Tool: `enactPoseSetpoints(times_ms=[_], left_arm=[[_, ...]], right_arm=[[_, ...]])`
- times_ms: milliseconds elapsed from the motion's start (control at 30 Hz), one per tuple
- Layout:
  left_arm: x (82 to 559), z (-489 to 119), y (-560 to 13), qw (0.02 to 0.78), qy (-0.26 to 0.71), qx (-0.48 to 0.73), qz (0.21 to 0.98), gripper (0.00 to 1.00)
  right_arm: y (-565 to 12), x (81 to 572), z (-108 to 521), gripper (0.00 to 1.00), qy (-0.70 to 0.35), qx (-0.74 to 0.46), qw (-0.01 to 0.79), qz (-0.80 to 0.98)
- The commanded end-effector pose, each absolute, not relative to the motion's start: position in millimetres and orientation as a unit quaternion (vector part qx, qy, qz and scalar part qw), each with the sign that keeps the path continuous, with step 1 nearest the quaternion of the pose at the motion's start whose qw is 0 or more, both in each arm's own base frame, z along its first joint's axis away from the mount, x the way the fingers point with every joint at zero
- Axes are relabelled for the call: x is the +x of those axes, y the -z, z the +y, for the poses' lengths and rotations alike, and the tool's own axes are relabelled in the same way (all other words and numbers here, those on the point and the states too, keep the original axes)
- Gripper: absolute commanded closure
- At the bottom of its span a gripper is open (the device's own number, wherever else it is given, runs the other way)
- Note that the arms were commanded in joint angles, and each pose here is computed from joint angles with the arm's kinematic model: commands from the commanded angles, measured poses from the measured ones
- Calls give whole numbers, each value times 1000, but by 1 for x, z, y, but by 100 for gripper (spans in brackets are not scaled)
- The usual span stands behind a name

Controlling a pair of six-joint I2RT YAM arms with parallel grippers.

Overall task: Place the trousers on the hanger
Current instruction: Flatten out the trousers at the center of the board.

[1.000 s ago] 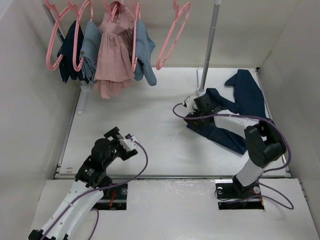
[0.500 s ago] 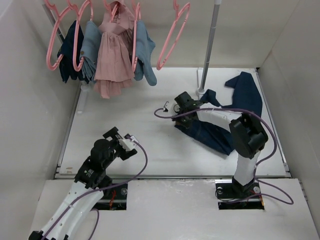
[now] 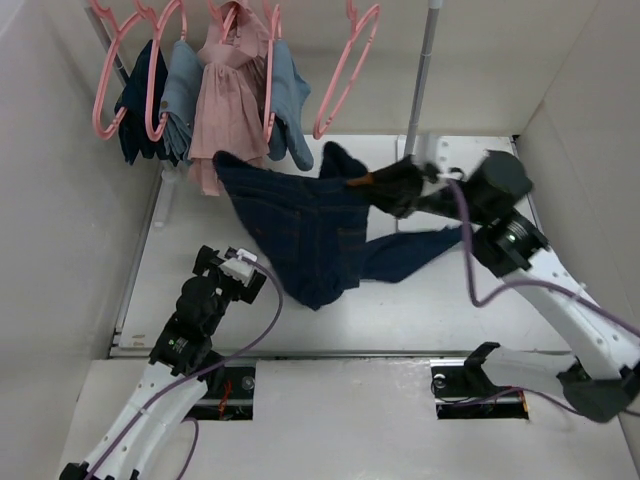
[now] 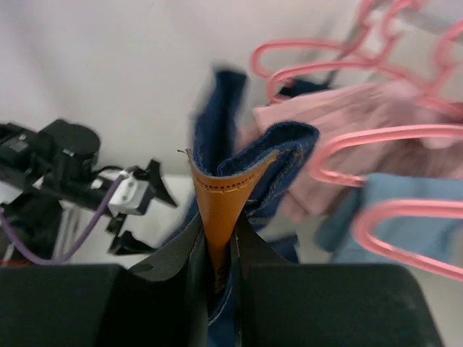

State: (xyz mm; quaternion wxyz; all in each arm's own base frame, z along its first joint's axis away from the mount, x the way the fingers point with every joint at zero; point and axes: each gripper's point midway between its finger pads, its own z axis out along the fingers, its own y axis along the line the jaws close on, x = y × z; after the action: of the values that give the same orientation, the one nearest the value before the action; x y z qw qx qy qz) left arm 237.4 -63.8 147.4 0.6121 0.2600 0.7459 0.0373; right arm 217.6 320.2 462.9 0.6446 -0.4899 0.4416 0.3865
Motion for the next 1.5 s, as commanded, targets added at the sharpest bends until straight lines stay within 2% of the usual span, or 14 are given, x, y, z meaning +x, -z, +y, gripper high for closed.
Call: enactPoseSetpoints(times_ms=[0,200,233,267,333,367,500,667,767,1000,1033,1067,1200,1467], left_arm=[[244,-64,-184,656,-21,211,724,0],[244,-71,-186,656,-15,237,717,0],[244,-72,-186,656,-16,247,714,0],[244,-74,-189,655,-18,259,710,0],[242,-80,-186,647,-9,281,709,0],[242,-84,-184,637,-7,297,711,0],[235,-95,-167,597,1,373,710,0],[236,-91,-134,542,-23,423,726,0],[240,-84,-111,503,-41,428,750,0],[238,-79,-74,471,-76,507,718,1],[241,-80,-74,475,-81,512,712,7],[242,-80,-67,463,-80,518,715,36],[245,-88,-70,443,-55,518,729,98],[228,-116,-107,495,16,535,685,100]], right_arm=[[-422,224,290,100,-418,-465,614,481],[-360,288,141,100,-259,-159,698,648],[-358,287,116,81,-230,-104,712,655],[-348,291,91,47,-216,-15,710,670],[-318,297,17,2,-109,167,710,675],[-310,289,-1,0,-90,222,699,673],[-284,292,-22,0,-18,232,666,708],[-262,315,77,0,-134,-19,579,804],[-233,306,123,0,-177,-79,519,833],[-162,272,175,0,-206,-23,412,887],[-151,266,177,0,-207,18,391,897],[-144,261,181,0,-231,92,362,898],[-113,243,157,0,-219,285,293,886],[-81,211,126,0,-181,492,229,820]])
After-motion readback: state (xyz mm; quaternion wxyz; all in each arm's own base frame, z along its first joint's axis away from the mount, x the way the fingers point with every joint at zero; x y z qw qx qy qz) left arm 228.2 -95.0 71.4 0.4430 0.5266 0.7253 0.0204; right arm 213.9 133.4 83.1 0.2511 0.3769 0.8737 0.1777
